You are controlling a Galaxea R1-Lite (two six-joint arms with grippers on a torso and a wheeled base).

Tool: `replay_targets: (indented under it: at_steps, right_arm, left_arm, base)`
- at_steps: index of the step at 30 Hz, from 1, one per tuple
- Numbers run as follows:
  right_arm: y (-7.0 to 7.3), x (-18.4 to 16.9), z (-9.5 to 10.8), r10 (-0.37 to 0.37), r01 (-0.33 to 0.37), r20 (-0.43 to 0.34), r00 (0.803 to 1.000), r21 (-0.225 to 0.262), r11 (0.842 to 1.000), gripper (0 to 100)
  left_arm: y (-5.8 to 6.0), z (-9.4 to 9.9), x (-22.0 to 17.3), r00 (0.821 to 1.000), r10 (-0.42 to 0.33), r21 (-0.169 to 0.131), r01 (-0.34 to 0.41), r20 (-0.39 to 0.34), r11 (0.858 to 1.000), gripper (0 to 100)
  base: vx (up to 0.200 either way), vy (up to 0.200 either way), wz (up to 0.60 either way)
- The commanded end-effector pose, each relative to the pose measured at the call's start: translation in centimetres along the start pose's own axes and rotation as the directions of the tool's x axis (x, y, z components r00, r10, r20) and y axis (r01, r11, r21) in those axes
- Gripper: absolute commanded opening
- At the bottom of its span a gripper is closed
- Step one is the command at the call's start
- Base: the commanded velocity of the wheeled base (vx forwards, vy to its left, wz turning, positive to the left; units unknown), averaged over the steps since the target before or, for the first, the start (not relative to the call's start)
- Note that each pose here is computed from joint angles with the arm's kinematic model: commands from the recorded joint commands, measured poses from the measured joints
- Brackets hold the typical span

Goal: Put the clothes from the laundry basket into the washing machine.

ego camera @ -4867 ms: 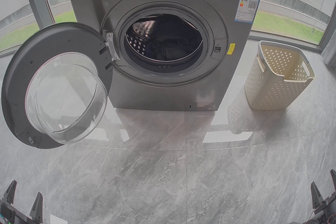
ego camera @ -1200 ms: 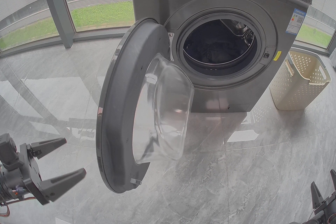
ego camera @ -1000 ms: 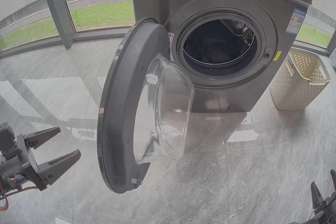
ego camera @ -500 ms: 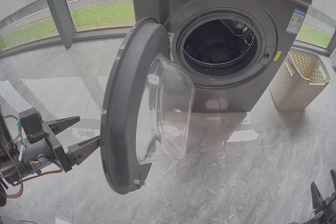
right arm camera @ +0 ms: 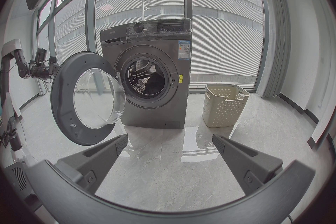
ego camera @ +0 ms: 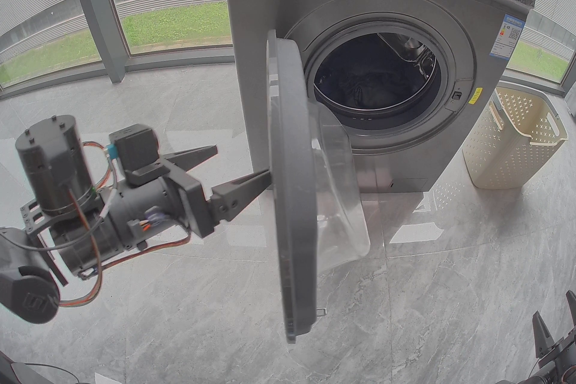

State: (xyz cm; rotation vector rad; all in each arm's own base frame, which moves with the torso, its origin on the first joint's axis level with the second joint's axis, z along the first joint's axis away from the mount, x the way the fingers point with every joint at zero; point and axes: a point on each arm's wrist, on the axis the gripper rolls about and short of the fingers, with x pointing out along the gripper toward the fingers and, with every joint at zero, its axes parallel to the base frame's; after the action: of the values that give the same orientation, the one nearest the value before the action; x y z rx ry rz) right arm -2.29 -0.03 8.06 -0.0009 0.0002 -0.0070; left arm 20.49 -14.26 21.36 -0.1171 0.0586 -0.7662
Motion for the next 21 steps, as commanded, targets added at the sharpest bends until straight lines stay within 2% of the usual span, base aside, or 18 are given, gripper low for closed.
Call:
replay_targets:
  at_steps: [1, 7, 17, 21]
  right_arm:
    - [0.0, 0.0, -0.5, 0.001, -0.001, 0.0, 1.0, -0.001, 1.0, 100]
    - [0.0, 0.0, -0.5, 0.001, -0.001, 0.0, 1.0, -0.001, 1.0, 100]
    - [0.0, 0.0, -0.5, 0.001, -0.001, 0.0, 1.0, -0.001, 1.0, 100]
    - [0.0, 0.0, -0.5, 0.001, -0.001, 0.0, 1.0, -0.001, 1.0, 100]
  left_arm:
    - [-0.3, -1.1, 4.7, 1.0, -0.022, -0.001, 0.022, 0.011, 1.0, 100]
    - [0.1, -1.3, 7.4, 0.999, -0.015, 0.003, 0.015, 0.028, 1.0, 100]
    - [0.9, -0.9, 12.0, 0.991, 0.086, -0.002, -0.087, 0.1, 0.996, 100]
    - [1.0, -0.5, 13.5, 0.98, 0.101, -0.004, -0.101, 0.174, 0.995, 100]
  base:
    - [0.0, 0.0, 0.0]
    - [0.0, 0.0, 0.0]
    - [0.0, 0.0, 0.0]
    - [0.0, 0.0, 0.0]
